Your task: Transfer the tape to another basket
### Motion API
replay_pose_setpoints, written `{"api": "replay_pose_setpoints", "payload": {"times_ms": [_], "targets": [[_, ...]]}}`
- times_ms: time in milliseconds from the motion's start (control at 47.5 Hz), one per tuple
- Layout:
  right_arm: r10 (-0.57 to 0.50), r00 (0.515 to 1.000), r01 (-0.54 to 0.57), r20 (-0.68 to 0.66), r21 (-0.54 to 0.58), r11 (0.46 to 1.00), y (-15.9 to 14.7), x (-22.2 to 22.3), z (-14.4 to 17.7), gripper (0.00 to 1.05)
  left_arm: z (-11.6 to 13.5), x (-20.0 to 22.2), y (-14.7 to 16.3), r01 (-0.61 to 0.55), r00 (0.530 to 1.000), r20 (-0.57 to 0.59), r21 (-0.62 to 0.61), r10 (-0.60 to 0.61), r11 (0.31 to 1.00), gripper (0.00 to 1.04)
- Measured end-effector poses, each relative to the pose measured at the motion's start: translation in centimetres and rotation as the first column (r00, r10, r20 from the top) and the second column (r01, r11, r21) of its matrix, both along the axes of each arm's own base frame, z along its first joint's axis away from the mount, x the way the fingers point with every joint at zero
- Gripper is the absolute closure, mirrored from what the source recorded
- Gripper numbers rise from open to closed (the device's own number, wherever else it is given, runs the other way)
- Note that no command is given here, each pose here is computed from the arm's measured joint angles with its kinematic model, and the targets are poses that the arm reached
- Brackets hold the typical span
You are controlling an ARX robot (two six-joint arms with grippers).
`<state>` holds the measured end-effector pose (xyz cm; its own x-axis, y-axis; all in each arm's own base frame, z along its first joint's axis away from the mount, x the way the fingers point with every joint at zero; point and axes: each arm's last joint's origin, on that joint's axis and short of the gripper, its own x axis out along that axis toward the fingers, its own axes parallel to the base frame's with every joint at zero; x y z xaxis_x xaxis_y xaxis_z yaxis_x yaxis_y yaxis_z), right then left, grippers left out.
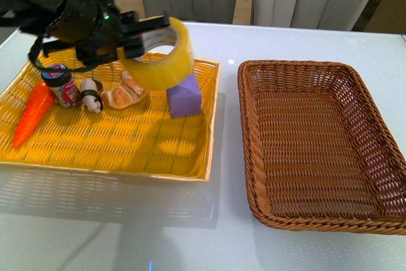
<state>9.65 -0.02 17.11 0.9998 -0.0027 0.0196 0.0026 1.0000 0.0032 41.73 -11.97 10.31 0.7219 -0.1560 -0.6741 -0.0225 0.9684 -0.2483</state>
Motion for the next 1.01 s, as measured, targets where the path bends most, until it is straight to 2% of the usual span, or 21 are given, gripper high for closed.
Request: {"api": "replay_pose_setpoints", "payload": {"times_ms": [210, 442, 821, 1010], "targets": [[0.000, 1.000, 0.000, 0.000, 0.000, 1.000, 0.0, 0.0, 0.0, 0.09, 1.6, 1.3, -6.1, 0.133, 0.991, 0.024, -0.029, -0.133, 0.991, 0.88], [0.000, 1.000, 0.000, 0.000, 0.000, 1.000, 0.0, 0.0, 0.0, 0.09, -0.6, 1.6, -12.1, 0.229, 0.972, -0.038, -0.029, -0.230, 0.973, 0.88], [0.000, 1.000, 0.000, 0.000, 0.000, 1.000, 0.0, 0.0, 0.0, 0.09, -1.8, 1.0, -17.2, 0.325, 0.939, -0.092, -0.068, -0.330, 0.943, 0.88], [0.000, 1.000, 0.000, 0.000, 0.000, 1.000, 0.0, 0.0, 0.0, 0.09, -2.6, 0.6, -18.3, 0.357, 0.923, -0.123, -0.082, -0.365, 0.930, 0.88]]}}
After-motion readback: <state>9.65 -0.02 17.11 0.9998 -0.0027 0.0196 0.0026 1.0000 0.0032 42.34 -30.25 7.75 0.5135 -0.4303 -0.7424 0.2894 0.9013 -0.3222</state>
